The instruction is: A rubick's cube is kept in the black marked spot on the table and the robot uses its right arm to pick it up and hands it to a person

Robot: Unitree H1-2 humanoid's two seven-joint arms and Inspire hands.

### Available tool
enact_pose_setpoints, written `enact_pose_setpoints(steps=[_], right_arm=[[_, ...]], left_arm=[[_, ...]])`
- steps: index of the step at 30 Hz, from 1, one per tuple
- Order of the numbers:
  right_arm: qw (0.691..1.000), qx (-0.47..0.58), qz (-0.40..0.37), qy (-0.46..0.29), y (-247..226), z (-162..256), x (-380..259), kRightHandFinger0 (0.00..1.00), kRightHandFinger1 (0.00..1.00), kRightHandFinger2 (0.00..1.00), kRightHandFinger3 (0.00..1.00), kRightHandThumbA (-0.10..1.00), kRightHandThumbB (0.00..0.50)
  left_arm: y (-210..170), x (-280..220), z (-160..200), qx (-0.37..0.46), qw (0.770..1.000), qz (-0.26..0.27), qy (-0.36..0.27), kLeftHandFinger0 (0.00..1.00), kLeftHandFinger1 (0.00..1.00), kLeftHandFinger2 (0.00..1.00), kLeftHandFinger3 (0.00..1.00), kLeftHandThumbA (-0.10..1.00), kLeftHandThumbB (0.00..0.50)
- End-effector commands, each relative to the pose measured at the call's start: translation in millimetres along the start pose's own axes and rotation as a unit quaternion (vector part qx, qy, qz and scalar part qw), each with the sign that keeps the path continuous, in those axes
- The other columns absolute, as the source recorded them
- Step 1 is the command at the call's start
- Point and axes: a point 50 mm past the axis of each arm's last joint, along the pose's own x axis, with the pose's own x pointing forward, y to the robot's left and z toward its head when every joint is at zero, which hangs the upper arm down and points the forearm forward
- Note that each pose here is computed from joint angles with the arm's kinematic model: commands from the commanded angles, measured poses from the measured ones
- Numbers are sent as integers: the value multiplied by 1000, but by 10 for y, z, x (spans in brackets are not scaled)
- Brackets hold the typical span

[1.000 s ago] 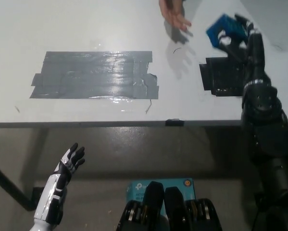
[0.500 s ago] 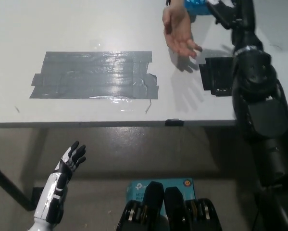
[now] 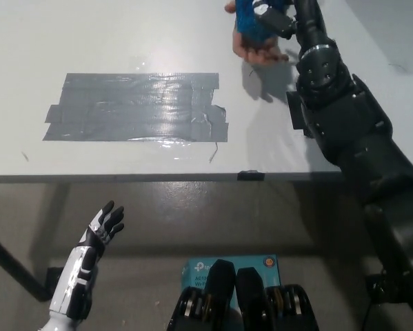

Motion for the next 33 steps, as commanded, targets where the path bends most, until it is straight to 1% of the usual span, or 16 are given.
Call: enact_pose_setpoints(steps=[1,5,8,9,10,11,12,13,14,15,17,22,26,31,32,33], right_arm=[[996,-29,-35,-82,-166,572,175,25,514,902,803,-100,211],[996,-51,-30,-72,-146,544,182,10,520,922,833,-100,204],[996,-60,-27,-65,-133,503,178,0,518,928,829,-100,202],[996,-65,-22,-62,-128,475,175,28,530,909,831,-100,228],[996,-67,-21,-61,-127,469,174,28,530,909,831,-100,228],[996,-79,3,-47,-119,448,183,423,896,1000,1000,223,391],[995,-90,26,-34,-115,436,191,554,958,1000,1000,260,420],[994,-102,42,-24,-111,429,196,788,1000,1000,1000,458,480],[991,-118,67,-7,-100,414,201,1000,1000,1000,1000,556,496],[987,-135,91,12,-84,397,201,1000,1000,1000,1000,630,499],[985,-141,101,21,-78,383,199,1000,1000,1000,1000,717,500],[987,-124,96,18,-122,367,206,1000,1000,1000,1000,802,500],[990,-114,87,6,-171,391,219,1000,1000,1000,1000,827,500],[992,-105,73,-20,-241,515,249,1000,1000,1000,1000,859,500],[992,-101,61,-38,-300,625,270,1000,1000,1000,1000,887,500],[993,-92,49,-62,-349,731,280,1000,1000,1000,1000,888,500]], left_arm=[[8,85,125,4,999,-14,-29,1000,1000,1000,1000,1000,98],[27,95,141,5,999,-14,-31,1000,1000,1000,1000,1000,100],[27,103,145,4,999,-14,-31,1000,1000,1000,1000,1000,103],[26,111,144,4,999,-15,-33,1000,1000,1000,1000,1000,103],[26,113,145,4,999,-15,-34,1000,1000,1000,1000,1000,103],[27,122,147,3,999,-17,-33,1000,1000,1000,1000,1000,104],[27,129,149,2,999,-18,-33,1000,1000,1000,1000,1000,104],[26,130,149,3,999,-18,-33,1000,1000,1000,1000,1000,105],[26,131,148,3,999,-18,-33,1000,1000,1000,1000,1000,105],[26,130,142,2,999,-19,-34,1000,1000,1000,1000,1000,104],[27,132,146,3,999,-18,-33,1000,1000,1000,1000,1000,112],[31,154,159,3,999,-19,-35,1000,1000,1000,1000,1000,110],[20,147,154,4,999,-21,-37,1000,1000,1000,1000,1000,103],[12,159,160,3,999,-20,-38,1000,1000,1000,1000,1000,95],[7,175,170,2,999,-21,-37,1000,1000,1000,1000,1000,103],[10,184,168,3,999,-21,-37,1000,1000,1000,1000,1000,104]])
